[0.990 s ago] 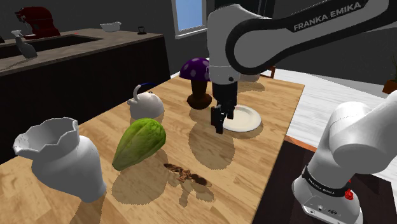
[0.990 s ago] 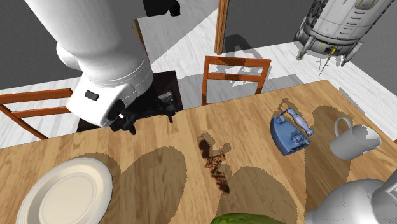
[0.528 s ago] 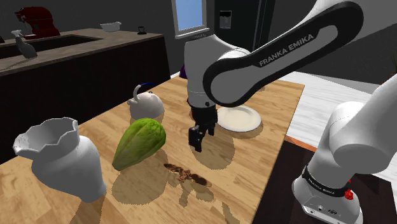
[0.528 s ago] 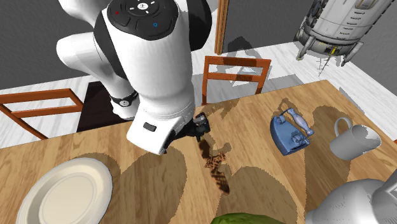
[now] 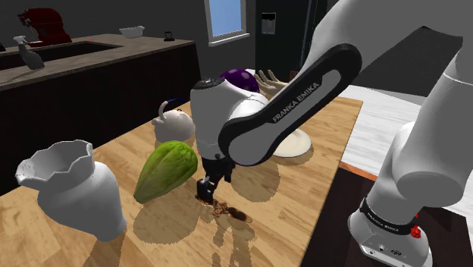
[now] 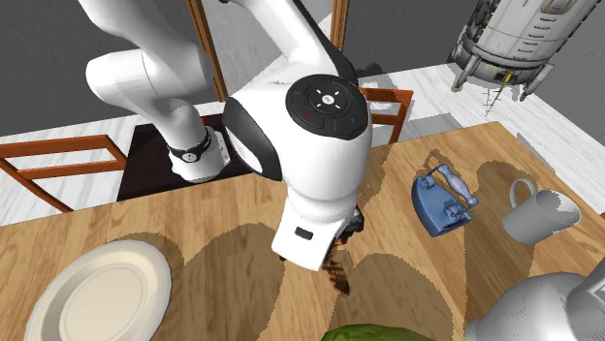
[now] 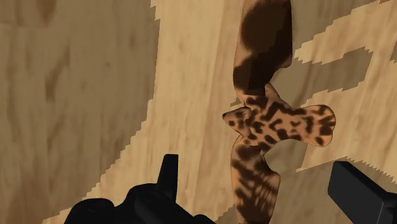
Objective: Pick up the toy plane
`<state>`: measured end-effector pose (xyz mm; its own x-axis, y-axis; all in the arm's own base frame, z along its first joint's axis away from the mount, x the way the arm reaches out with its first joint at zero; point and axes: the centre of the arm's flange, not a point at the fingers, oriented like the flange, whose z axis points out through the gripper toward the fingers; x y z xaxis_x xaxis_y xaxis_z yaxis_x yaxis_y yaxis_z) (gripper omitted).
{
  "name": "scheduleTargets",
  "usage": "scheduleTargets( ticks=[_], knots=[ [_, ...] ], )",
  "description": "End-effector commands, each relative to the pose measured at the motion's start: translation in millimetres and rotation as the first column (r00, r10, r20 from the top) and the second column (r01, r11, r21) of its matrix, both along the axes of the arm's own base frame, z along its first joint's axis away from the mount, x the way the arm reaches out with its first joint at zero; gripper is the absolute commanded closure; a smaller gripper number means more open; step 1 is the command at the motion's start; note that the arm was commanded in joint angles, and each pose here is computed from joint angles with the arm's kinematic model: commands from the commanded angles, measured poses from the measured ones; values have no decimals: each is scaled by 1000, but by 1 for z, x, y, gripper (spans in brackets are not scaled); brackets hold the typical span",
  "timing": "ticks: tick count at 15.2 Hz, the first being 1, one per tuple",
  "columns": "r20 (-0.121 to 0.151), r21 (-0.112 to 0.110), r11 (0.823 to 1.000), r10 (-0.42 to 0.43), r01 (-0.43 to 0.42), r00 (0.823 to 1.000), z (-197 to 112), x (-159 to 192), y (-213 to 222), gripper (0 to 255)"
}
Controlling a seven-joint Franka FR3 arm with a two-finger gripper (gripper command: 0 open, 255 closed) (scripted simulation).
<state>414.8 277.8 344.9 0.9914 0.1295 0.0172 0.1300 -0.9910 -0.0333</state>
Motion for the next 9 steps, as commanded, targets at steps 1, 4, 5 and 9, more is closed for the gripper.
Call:
scheduleTargets(
  ticks=[1,4,5,9],
  knots=[
    [13,2,1000,-1,1,1000,-12,9,16,0],
    [13,2,1000,-1,1,1000,-28,9,16,0],
    [13,2,1000,-1,1,1000,-33,9,16,0],
    [13,2,1000,-1,1,1000,-52,9,16,0]
  ],
)
